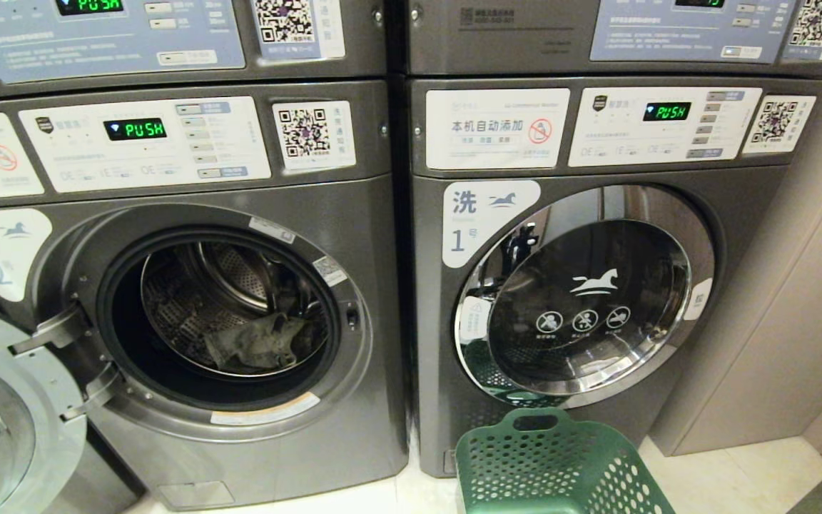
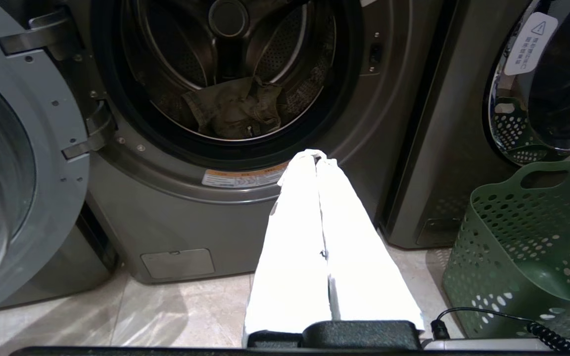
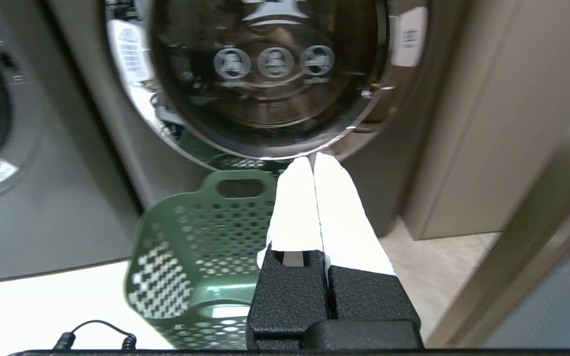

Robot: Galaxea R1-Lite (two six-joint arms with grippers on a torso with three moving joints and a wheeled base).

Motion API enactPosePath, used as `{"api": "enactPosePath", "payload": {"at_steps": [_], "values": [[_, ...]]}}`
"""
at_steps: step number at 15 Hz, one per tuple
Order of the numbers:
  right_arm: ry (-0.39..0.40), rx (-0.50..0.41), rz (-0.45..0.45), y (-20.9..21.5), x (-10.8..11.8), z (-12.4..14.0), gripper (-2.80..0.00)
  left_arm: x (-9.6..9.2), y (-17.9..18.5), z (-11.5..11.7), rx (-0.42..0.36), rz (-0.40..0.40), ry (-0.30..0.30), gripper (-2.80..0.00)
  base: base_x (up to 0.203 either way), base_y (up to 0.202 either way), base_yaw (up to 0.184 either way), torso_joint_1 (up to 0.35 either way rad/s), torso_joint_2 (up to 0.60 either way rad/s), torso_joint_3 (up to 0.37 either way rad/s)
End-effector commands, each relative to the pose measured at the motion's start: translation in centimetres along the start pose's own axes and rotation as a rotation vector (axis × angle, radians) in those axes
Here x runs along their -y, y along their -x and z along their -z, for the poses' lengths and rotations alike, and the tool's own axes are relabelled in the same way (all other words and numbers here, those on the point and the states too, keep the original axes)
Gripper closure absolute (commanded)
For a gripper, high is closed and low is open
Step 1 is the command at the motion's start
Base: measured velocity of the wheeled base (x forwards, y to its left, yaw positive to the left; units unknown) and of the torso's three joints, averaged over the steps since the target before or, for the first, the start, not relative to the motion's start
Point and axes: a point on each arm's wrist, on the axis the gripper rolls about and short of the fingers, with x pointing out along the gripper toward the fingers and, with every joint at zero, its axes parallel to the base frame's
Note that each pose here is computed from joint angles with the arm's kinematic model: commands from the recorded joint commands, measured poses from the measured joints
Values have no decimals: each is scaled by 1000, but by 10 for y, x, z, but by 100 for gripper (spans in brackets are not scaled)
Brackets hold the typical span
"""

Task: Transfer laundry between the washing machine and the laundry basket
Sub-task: Pick a cloth and place it into the basket

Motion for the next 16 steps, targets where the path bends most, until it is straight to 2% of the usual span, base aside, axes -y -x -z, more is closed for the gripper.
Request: {"api": "enactPosePath", "payload": {"at_steps": [1,16], "values": [[10,-1,-1,0,0,0,0,0,0,0,0,1,-1,0,0,194,-2,2,-2,2],[12,-1,-1,0,0,0,0,0,0,0,4,-1,2,0,0,196,-2,2,2,2]]}}
